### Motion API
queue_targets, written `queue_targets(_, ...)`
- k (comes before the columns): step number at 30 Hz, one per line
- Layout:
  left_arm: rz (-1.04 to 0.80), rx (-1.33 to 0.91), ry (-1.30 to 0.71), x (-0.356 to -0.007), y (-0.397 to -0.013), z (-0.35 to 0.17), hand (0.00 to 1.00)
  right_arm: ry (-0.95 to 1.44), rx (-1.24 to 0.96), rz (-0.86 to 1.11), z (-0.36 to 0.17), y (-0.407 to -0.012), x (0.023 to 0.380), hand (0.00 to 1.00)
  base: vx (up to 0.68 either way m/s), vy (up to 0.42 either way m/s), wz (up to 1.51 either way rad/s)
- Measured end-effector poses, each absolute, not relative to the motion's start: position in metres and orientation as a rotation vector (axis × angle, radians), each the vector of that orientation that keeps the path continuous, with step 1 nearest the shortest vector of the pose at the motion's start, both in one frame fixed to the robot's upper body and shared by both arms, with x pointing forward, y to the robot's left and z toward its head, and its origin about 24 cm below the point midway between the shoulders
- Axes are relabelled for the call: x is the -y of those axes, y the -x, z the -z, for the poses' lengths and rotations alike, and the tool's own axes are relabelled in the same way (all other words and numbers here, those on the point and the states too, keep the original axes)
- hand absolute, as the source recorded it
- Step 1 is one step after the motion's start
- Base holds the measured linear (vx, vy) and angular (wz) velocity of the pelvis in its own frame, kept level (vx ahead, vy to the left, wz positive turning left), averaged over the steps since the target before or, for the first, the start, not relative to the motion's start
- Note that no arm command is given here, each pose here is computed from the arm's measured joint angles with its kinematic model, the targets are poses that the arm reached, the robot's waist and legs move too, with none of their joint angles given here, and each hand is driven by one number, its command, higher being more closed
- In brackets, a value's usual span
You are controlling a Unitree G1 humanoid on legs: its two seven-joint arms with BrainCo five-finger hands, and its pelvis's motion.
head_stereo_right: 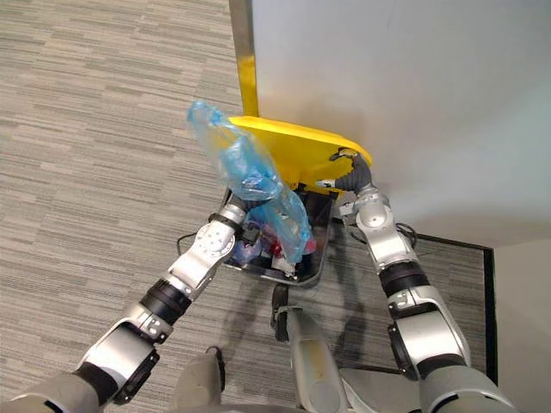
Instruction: Gather rubbish on tea table into small bin, then transfer packed bag to large trash can.
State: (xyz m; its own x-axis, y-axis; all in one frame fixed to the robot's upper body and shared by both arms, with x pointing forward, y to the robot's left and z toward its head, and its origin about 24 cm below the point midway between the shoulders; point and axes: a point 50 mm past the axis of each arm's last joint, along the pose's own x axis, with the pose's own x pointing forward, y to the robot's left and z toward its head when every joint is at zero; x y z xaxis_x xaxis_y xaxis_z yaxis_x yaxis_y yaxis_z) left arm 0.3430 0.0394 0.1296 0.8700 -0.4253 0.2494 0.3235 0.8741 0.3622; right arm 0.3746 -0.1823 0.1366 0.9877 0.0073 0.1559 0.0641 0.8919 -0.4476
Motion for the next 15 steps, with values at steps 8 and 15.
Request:
queue_targets(8, 0.396, 0.276, -0.396, -0.033, -0.357, -0.125, 1.00, 0.465, 0.256, -0.014, -0.155, -0.374, 0.157, 0.00, -0.01, 0.006, -0.10)
queue_targets(15, 0.323, 0.198, -0.466, -0.048, -0.370, -0.117, 1.00, 0.472, 0.381, -0.035, -0.196, -0.382, 0.136, 0.00, -0.02, 0.027, -0.06)
